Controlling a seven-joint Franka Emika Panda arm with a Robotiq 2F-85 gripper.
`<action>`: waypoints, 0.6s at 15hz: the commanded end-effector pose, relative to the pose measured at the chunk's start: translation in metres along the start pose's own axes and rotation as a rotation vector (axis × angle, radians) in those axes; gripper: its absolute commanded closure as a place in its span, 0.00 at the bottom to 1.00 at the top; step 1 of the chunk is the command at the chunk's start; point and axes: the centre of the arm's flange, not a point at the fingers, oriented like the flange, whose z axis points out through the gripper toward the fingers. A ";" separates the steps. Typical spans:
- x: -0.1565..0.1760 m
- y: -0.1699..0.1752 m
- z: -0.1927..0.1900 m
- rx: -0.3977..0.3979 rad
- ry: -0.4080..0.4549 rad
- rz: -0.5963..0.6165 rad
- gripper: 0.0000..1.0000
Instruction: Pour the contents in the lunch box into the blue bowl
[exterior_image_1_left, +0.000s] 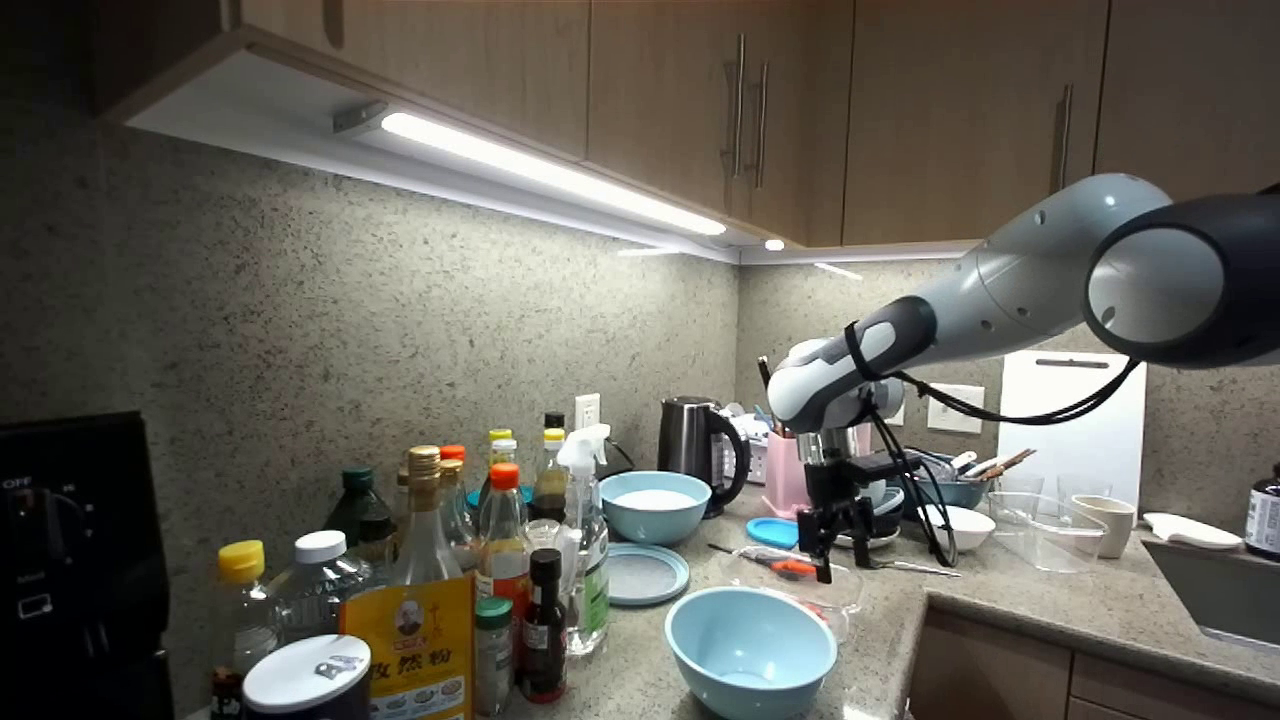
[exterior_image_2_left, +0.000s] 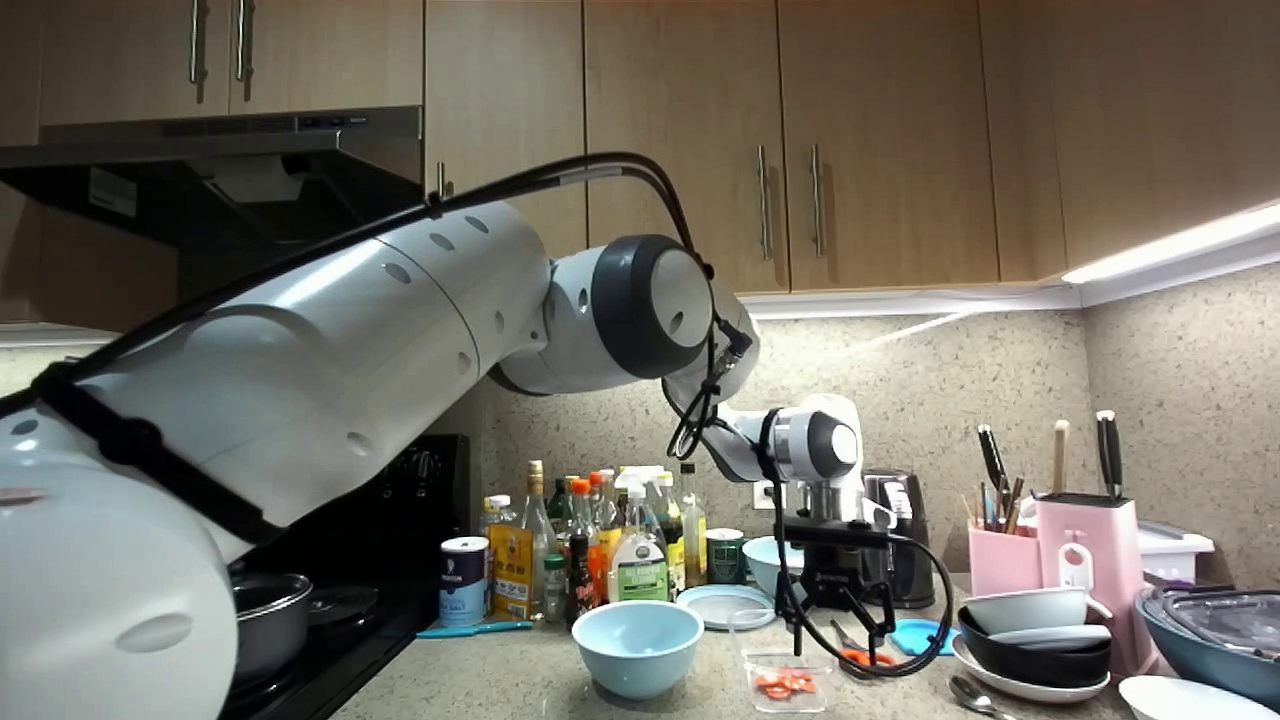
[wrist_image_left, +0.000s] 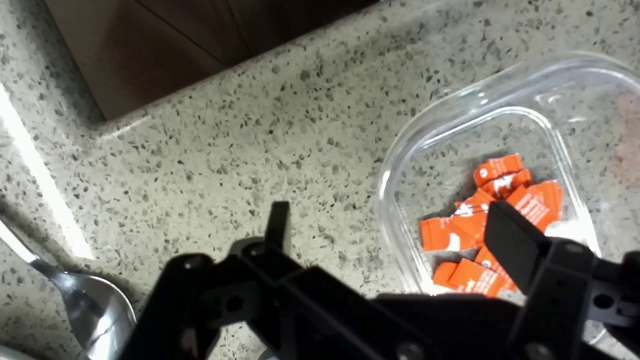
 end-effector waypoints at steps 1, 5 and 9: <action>0.024 0.011 0.006 -0.015 -0.021 -0.008 0.32; 0.030 0.015 0.011 -0.020 -0.027 0.001 0.58; 0.030 0.015 0.006 -0.050 -0.015 0.049 0.84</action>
